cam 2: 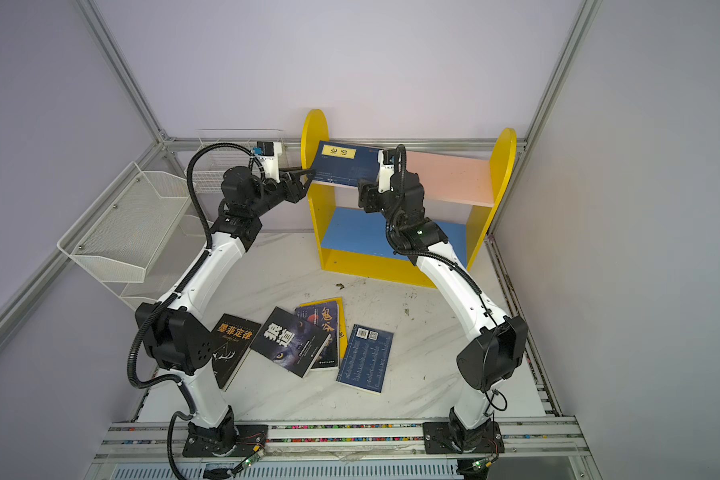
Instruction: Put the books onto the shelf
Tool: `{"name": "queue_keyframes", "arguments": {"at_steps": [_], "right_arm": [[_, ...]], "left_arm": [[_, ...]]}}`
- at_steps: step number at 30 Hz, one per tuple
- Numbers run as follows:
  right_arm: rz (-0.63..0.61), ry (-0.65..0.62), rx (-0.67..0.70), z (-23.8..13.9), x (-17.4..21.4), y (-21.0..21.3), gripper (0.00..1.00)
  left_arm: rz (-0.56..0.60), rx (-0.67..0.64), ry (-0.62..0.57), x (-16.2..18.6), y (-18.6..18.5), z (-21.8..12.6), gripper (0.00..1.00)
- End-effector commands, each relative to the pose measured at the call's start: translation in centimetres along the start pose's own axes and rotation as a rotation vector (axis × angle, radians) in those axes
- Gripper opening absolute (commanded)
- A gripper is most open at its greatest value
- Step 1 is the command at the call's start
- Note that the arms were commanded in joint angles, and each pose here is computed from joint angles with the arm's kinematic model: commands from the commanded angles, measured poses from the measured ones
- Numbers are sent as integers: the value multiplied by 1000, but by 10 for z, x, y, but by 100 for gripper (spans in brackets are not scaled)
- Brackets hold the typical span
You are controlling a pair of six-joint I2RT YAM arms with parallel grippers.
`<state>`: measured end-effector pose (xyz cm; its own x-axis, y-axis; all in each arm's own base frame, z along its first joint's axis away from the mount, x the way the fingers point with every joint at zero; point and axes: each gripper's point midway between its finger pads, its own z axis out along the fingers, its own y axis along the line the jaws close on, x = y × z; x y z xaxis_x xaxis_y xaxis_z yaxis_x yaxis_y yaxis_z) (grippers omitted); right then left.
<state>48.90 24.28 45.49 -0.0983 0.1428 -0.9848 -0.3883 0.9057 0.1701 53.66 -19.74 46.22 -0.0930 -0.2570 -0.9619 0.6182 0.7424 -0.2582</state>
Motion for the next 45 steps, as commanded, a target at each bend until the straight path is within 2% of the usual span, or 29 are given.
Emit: {"name": "queue_keyframes", "arguments": {"at_steps": [1, 19, 38, 41, 45], "right_arm": [[2, -12, -20, 3, -2, 7, 72], [-17, -8, 3, 6, -4, 8, 70], [-16, -10, -8, 10, -6, 13, 71], [-13, -29, 6, -1, -18, 10, 79], [-7, -13, 79, -30, -27, -3, 83]], "left_arm": [[56, 40, -54, -27, -18, -17, 52], [104, 15, 7, -11, -12, -13, 48], [118, -16, -8, -15, -13, -17, 46], [100, -1, -32, -23, -25, -32, 54], [33, 17, -5, -15, -40, -60, 75]]}}
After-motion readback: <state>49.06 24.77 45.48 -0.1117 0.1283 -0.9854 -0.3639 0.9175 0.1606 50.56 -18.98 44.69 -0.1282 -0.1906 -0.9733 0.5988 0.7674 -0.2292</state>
